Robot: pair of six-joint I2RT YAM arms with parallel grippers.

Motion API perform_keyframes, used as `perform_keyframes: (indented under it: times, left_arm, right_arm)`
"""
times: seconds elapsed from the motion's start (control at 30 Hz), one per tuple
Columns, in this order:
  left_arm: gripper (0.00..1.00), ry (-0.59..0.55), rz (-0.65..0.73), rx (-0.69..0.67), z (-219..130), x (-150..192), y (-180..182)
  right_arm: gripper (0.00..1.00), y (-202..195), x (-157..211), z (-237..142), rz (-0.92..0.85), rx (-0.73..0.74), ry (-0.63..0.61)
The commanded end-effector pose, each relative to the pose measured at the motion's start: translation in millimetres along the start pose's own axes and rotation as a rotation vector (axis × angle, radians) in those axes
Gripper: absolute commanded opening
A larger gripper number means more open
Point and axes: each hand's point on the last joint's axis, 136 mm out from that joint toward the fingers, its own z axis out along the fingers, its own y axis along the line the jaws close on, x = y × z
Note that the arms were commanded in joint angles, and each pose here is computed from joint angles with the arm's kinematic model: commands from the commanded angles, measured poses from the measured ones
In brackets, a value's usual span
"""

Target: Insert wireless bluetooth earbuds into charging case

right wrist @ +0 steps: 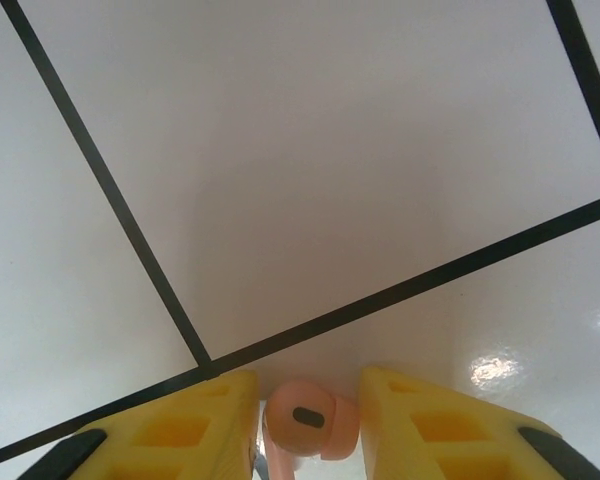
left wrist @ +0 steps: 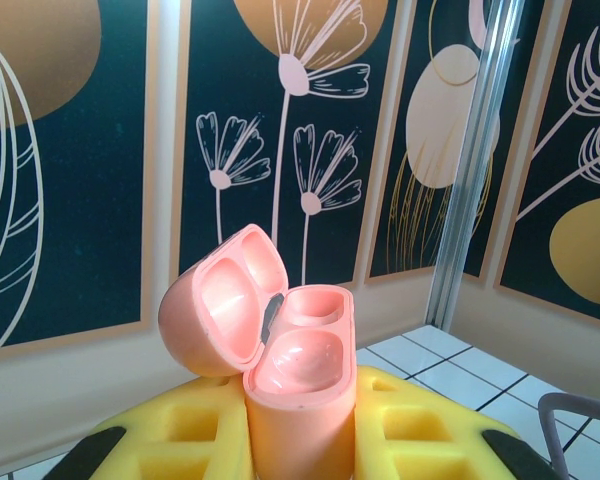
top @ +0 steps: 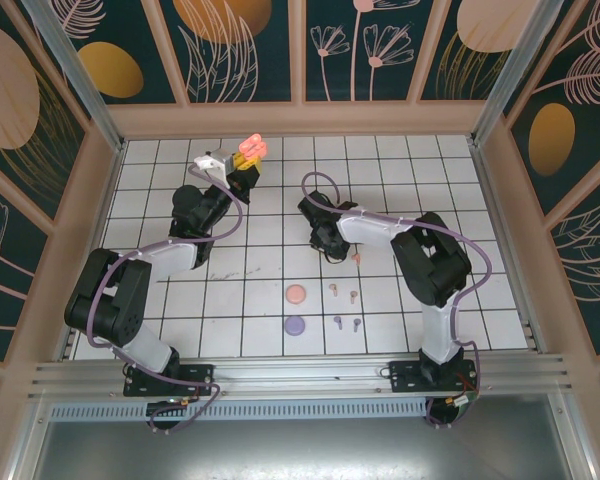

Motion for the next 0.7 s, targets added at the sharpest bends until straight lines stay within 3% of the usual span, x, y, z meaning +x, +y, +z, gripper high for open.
perform_keyframes:
  times: [0.0, 0.37, 0.67]
  left_arm:
    - [0.0, -0.041, -0.002, 0.006, -1.2, -8.4, -2.2]
    - [0.0, -0.053, 0.001, 0.008, -1.7, -12.3, -2.7]
    - [0.0, -0.065, 0.076, 0.029, -2.0, -16.8, -7.5]
  right_arm:
    - [0.3, -4.9, 15.0, 6.5, -0.012, 0.041, 0.034]
    - [0.25, 10.3, -16.4, -24.5, -0.007, -0.049, -0.112]
    - [0.22, 40.7, -86.9, -97.1, -0.072, -0.239, -0.38]
